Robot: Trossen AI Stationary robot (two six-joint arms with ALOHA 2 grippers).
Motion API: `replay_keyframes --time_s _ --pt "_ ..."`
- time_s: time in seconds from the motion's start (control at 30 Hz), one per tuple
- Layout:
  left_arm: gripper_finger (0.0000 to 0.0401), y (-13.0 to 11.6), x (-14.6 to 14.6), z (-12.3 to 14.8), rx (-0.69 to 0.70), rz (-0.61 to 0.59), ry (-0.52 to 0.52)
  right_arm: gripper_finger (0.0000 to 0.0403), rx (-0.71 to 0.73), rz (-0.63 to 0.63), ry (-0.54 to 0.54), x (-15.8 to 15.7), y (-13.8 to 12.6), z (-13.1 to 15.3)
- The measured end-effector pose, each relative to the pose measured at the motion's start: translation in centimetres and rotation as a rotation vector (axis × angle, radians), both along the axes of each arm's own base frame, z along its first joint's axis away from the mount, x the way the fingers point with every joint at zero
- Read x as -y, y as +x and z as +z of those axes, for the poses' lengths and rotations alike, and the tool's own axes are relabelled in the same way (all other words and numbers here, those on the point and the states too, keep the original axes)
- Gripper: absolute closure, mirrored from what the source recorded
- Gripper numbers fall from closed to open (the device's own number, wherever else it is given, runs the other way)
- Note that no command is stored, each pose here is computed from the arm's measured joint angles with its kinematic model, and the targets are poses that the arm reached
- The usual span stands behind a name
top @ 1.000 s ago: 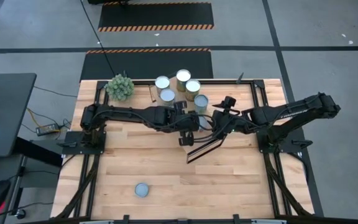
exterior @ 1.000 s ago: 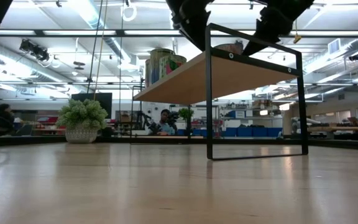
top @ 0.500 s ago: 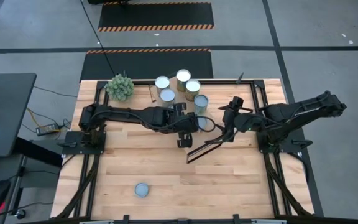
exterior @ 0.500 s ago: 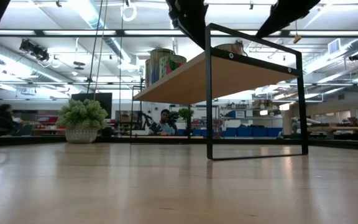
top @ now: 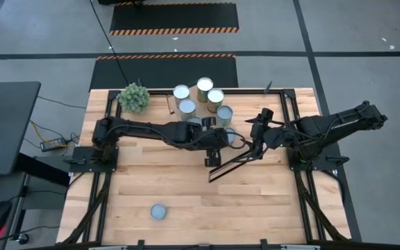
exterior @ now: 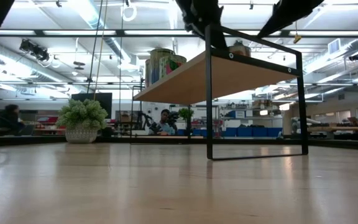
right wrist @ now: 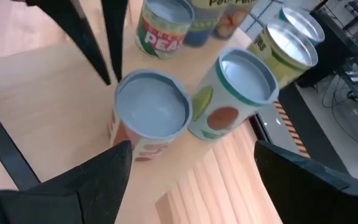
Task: Pick and place cans onto a shelf
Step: Put the white-pink can on the shelf
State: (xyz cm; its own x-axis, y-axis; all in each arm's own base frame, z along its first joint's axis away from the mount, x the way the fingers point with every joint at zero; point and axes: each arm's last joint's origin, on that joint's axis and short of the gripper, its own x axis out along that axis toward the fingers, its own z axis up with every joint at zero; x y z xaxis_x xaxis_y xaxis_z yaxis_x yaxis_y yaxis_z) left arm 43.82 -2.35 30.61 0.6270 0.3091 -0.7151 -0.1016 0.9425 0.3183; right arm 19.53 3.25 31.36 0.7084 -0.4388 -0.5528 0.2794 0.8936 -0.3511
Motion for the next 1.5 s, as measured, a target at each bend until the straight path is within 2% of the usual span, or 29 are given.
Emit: replay_keyframes --time_s 0.2,0.57,1.0,1.5 --pt "0.0365 0.7 -0.6 -0.2 0.055 0.036 0.005 0.0057 -0.042 -0.071 0.014 0.9 -0.3 -0.4" --pt "0.0365 1.2 -0.9 -0.3 0.087 0.053 0.01 0.0057 -0.088 -0.061 0.076 1.7 -0.2 -1.3" --pt "0.0365 1.0 -0.7 0.1 0.108 0.087 -0.021 0.0057 -0.12 -0.097 0.027 1.6 1.1 -3.5" --pt "0.0365 0.0 -0.8 1.6 0.128 0.105 -0.005 0.0057 -0.107 -0.136 -0.014 2.8 1.5 -3.4"
